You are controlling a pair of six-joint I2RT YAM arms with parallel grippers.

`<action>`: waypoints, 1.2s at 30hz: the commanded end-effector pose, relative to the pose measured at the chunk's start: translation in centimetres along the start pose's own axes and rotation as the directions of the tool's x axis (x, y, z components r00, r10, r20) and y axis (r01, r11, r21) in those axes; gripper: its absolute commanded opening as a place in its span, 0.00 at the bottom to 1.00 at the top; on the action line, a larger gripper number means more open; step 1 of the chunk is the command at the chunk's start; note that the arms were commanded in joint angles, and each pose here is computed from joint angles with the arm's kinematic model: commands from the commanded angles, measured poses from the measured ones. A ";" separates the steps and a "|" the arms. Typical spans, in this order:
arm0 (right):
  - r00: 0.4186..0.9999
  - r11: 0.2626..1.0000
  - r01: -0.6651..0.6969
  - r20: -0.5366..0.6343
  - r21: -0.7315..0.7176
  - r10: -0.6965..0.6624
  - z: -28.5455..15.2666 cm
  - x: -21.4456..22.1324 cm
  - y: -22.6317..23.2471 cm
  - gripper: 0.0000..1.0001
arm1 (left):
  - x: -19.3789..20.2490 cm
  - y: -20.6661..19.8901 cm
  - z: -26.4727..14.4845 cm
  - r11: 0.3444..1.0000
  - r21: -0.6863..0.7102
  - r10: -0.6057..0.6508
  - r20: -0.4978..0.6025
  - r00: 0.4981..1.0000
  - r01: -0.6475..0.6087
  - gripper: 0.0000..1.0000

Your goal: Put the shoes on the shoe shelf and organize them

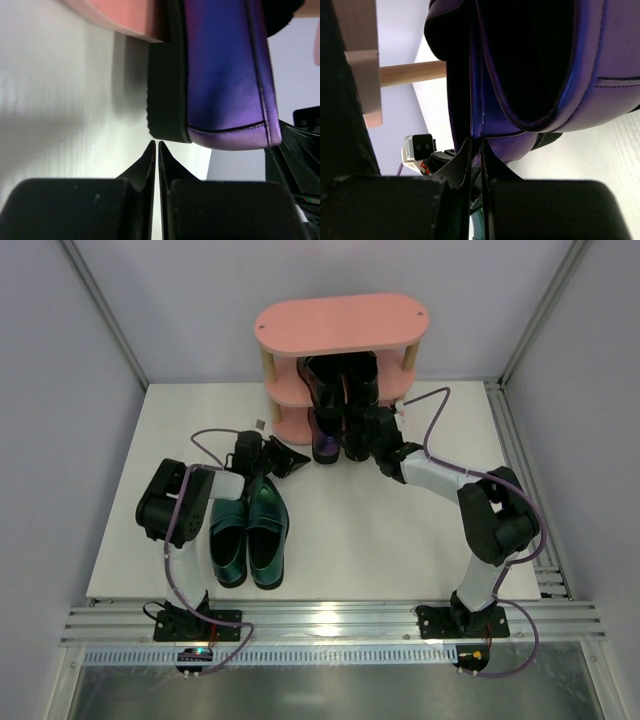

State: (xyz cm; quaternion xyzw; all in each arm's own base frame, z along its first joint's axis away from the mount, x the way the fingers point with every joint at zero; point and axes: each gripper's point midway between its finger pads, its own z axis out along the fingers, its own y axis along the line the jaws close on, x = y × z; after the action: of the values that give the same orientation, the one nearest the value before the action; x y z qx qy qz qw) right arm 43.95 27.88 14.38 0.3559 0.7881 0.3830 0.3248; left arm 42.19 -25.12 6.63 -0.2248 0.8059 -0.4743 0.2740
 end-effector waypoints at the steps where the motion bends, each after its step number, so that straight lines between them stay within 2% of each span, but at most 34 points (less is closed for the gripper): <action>1: 0.996 0.961 -0.072 0.034 -0.268 0.085 -2.1 -2.1 8.7 0.04 | 0.1 -3.5 0.5 0.995 0.099 0.030 -0.029 0.999 -0.027 0.00; 12: 0.994 0.958 -0.070 0.062 -0.279 0.091 -1.0 -3.2 8.9 0.04 | 1.3 -5.7 2.6 0.982 0.190 -0.008 -0.069 0.998 0.021 0.00; 17: 0.995 0.957 -0.078 0.044 -0.278 0.093 -0.2 -3.0 8.5 0.04 | 1.5 -6.0 2.1 0.977 0.208 -0.030 -0.067 0.997 0.044 0.00; 23: 0.995 0.952 -0.079 0.037 -0.294 0.094 -0.2 -3.2 9.1 0.04 | 1.5 -6.1 1.5 0.981 0.193 -0.012 -0.047 0.999 0.020 0.00; 32: 0.997 0.954 -0.077 -0.011 -0.289 0.077 -0.7 -2.7 8.4 0.04 | 1.1 -5.0 3.6 0.986 0.165 -0.019 -0.052 0.998 0.027 0.00; 36: 0.997 0.956 -0.078 -0.021 -0.281 0.076 -0.9 -2.8 7.6 0.09 | 1.0 -4.5 4.2 0.986 0.161 -0.026 -0.054 0.998 0.034 0.00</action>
State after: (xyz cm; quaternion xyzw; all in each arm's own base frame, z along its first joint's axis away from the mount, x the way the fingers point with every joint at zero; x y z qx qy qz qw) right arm 46.35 27.89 15.81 0.3647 0.7593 0.4314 0.3231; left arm 43.38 -30.44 8.45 -0.2058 0.7744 -0.5460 0.2447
